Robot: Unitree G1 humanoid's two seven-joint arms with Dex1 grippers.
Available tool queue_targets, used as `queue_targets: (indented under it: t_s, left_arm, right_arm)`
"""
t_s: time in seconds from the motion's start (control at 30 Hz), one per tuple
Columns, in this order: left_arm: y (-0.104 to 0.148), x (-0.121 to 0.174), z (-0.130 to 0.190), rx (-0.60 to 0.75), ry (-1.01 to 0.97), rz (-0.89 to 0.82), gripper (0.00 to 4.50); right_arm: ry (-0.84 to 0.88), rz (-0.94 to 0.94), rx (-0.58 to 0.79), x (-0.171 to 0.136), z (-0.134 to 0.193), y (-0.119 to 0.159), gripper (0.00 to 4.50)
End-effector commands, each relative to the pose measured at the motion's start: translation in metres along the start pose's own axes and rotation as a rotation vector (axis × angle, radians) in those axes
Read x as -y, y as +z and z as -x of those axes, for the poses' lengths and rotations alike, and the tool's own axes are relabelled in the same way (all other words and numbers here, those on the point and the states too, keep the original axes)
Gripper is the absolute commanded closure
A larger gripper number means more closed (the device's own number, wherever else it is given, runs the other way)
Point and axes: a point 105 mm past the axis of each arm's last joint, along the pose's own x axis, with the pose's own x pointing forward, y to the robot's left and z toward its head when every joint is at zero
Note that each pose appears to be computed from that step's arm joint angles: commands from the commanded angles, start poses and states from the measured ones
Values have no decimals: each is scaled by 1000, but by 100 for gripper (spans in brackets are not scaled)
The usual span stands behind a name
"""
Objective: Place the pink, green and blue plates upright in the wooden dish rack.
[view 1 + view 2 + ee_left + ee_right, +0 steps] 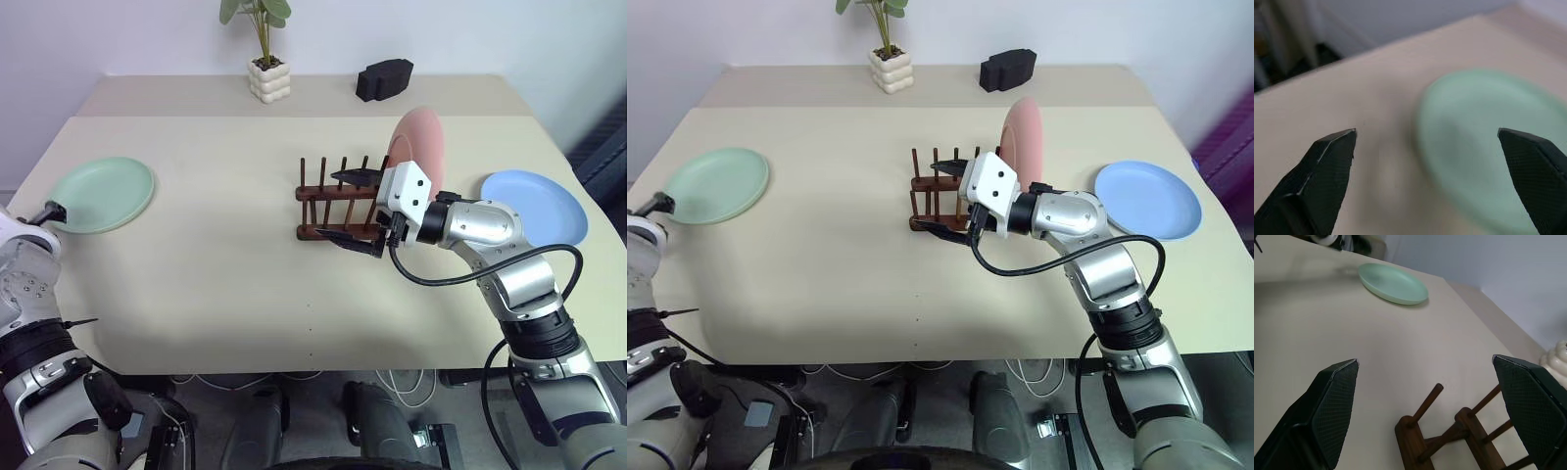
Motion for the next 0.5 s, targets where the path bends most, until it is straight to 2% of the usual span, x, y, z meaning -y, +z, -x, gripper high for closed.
queue_targets:
  t_s: [0.03, 0.23, 0.33, 0.4, 0.5]
  left_arm:
    - [5, 7, -9, -16, -18, 23, 1]
    - [-9, 22, -25, -95, -46, 30, 1]
    - [-15, 30, -27, -112, -59, 42, 86]
    - [-14, 34, -28, -103, -67, 50, 176]
    - [-10, 39, -27, -78, -85, 57, 338]
  right_arm:
    - [-15, 42, 44, 3, 1, 15, 0]
    - [-20, 44, 39, 4, 1, 14, 0]
    - [-28, 47, 33, 5, 3, 13, 0]
    - [-32, 48, 30, 5, 3, 12, 0]
    - [-36, 48, 25, 6, 5, 10, 0]
